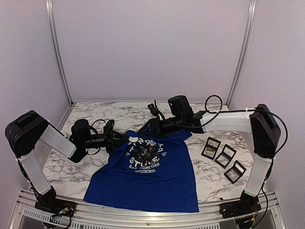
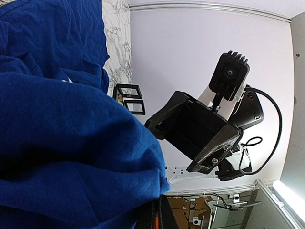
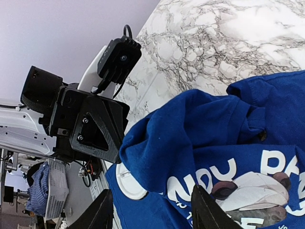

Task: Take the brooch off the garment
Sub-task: Open the brooch with the crumpled clothing.

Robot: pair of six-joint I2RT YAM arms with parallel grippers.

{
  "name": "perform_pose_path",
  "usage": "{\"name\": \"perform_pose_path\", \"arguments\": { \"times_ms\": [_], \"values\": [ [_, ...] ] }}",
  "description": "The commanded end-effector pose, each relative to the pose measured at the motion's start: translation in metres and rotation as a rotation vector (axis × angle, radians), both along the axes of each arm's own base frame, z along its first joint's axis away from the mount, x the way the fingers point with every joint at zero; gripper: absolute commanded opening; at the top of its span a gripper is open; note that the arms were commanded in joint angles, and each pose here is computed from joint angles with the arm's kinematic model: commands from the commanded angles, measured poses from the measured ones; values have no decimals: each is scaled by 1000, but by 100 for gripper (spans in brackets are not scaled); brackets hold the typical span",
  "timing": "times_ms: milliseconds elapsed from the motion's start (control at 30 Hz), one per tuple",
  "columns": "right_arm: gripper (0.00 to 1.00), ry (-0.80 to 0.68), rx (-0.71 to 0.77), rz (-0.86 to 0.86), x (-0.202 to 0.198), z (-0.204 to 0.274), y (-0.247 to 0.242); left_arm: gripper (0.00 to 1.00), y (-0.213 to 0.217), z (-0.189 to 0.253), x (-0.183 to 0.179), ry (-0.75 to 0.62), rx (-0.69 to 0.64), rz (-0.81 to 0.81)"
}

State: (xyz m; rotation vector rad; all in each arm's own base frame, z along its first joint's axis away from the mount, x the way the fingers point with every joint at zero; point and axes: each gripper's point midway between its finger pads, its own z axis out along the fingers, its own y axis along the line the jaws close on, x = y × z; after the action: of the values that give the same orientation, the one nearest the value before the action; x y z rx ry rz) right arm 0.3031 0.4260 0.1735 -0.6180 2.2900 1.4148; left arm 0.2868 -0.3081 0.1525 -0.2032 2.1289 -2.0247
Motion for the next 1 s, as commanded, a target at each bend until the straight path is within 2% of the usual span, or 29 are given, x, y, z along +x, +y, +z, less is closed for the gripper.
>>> {"name": "perform_pose_path", "arguments": {
  "times_ms": [0, 300, 533, 833, 967],
  "values": [
    [53, 69, 38, 20, -11, 6, 4, 0, -6, 16, -2, -74, -14, -29],
    [52, 129, 92, 71, -18, 3, 27, 0, -9, 19, -2, -83, -17, -35],
    [45, 160, 120, 64, -15, 1, 34, 0, -11, 19, -3, -85, -17, -37],
    [42, 159, 145, 31, -9, 5, 35, 0, -10, 12, -5, -78, -1, -35],
    [38, 162, 151, 32, -8, 4, 36, 0, -10, 14, -5, -82, -5, -32]
  ]
}}
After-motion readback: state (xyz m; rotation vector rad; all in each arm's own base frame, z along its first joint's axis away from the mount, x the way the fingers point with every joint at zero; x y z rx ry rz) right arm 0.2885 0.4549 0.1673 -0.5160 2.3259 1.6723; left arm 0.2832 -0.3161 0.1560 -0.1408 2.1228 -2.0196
